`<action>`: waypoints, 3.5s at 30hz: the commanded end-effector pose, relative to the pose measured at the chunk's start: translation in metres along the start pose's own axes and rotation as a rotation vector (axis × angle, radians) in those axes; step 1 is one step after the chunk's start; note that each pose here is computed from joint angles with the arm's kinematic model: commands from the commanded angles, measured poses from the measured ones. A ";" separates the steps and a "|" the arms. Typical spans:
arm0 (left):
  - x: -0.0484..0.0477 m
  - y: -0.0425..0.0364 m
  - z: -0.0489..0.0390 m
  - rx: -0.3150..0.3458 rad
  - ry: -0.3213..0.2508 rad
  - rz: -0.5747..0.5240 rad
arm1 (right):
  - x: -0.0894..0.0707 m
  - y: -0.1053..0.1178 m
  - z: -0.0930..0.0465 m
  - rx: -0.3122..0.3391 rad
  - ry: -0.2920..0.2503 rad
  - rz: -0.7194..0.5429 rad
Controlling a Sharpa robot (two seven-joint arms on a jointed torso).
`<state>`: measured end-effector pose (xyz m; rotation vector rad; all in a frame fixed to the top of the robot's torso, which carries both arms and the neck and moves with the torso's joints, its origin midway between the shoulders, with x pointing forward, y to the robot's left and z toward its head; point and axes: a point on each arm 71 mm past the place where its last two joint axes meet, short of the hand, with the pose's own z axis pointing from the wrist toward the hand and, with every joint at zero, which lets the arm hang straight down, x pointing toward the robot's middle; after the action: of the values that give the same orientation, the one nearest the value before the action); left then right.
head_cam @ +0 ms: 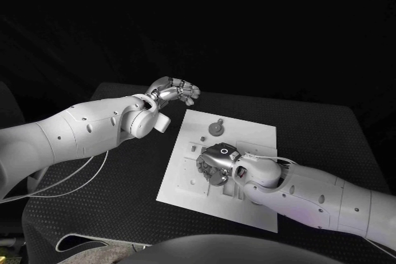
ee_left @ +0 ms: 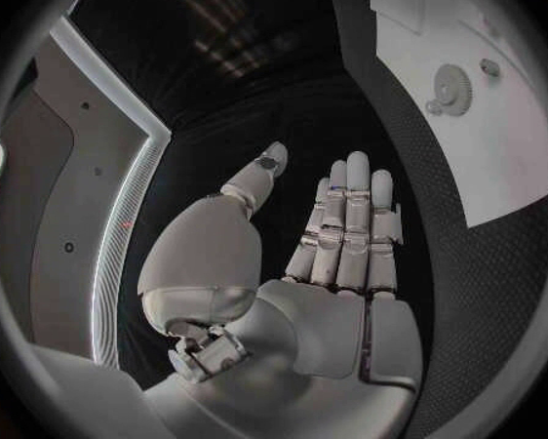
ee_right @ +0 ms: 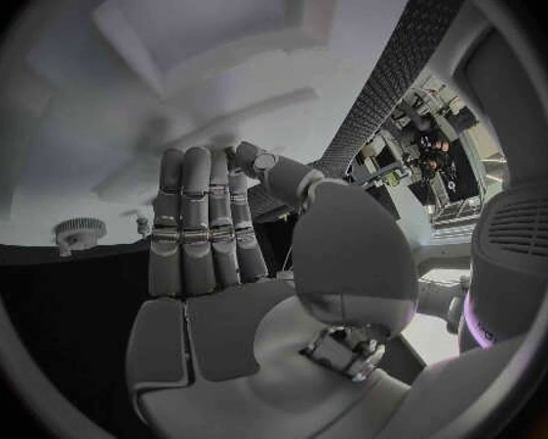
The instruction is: Assemble the parts on the task board
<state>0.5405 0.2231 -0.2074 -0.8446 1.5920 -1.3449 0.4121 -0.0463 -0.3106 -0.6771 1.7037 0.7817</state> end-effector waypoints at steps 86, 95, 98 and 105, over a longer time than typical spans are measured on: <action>-0.0074 0.0001 -0.0030 0.008 0.002 -0.006 | -0.034 -0.097 -0.085 0.228 0.036 0.058; -0.0076 0.0002 -0.0031 0.008 0.002 -0.006 | -0.032 -0.095 -0.081 0.225 0.032 0.051; -0.0075 0.0002 -0.0031 0.008 0.003 -0.007 | -0.032 -0.096 -0.081 0.230 0.033 0.045; -0.0077 0.0003 -0.0032 0.007 0.002 -0.006 | -0.032 -0.096 -0.079 0.239 0.022 0.028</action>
<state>0.5409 0.2338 -0.2077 -0.8514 1.5889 -1.3312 0.4471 -0.1671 -0.2801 -0.4815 1.8105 0.5956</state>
